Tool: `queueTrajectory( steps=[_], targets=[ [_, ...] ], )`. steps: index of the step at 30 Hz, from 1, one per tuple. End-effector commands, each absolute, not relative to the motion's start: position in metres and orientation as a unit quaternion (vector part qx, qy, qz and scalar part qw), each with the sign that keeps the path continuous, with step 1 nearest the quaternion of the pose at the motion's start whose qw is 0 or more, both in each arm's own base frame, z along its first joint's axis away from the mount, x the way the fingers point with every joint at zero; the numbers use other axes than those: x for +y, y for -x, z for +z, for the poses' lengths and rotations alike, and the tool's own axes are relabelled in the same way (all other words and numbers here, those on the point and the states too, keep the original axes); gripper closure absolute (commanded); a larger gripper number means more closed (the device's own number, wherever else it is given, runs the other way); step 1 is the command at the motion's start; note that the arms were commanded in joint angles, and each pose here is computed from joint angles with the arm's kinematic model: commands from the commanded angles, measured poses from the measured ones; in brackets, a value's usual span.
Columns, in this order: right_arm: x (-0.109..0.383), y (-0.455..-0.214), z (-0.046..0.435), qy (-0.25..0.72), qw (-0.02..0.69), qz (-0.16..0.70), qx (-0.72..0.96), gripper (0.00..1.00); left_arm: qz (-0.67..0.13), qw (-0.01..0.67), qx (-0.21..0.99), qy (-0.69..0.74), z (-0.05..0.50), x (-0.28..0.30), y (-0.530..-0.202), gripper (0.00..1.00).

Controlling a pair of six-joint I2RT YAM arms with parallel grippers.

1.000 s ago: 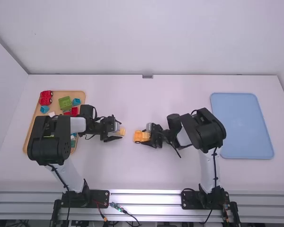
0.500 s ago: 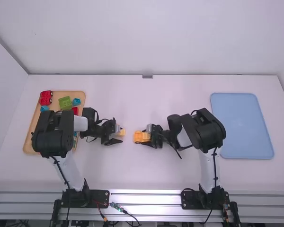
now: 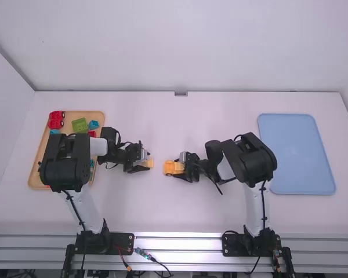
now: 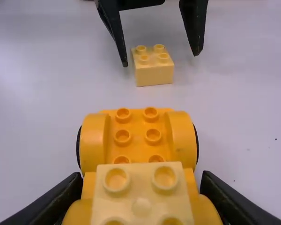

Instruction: Assemble lego blocks to make yellow taxi

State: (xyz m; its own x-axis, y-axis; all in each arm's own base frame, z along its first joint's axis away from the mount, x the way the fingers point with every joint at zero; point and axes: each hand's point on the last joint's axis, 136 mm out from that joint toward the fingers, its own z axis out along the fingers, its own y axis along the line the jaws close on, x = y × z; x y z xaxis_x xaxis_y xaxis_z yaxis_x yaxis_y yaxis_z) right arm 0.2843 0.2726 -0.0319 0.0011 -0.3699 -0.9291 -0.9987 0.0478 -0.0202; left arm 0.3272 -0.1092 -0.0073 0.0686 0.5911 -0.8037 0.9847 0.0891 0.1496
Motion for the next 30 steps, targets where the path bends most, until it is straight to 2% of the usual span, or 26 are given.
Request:
queueTrajectory(
  steps=[1, 12, 30],
  targets=[
    [0.2684, -0.2875, -0.0443, 0.571, 0.399, 0.370, 0.615, 0.36, -0.272, 0.382, 0.632, -0.617, -0.0097, -0.1135, -0.3182, 0.37],
    [0.2678, -0.2835, -0.0470, 0.582, 0.399, 0.364, 0.607, 0.48, -0.268, 0.389, 0.633, -0.613, -0.0123, -0.1138, -0.3185, 0.41],
    [0.2684, -0.2861, -0.0494, 0.583, 0.387, 0.368, 0.612, 0.51, -0.265, 0.396, 0.649, -0.593, -0.0128, -0.1148, -0.3261, 0.51]
  ],
)
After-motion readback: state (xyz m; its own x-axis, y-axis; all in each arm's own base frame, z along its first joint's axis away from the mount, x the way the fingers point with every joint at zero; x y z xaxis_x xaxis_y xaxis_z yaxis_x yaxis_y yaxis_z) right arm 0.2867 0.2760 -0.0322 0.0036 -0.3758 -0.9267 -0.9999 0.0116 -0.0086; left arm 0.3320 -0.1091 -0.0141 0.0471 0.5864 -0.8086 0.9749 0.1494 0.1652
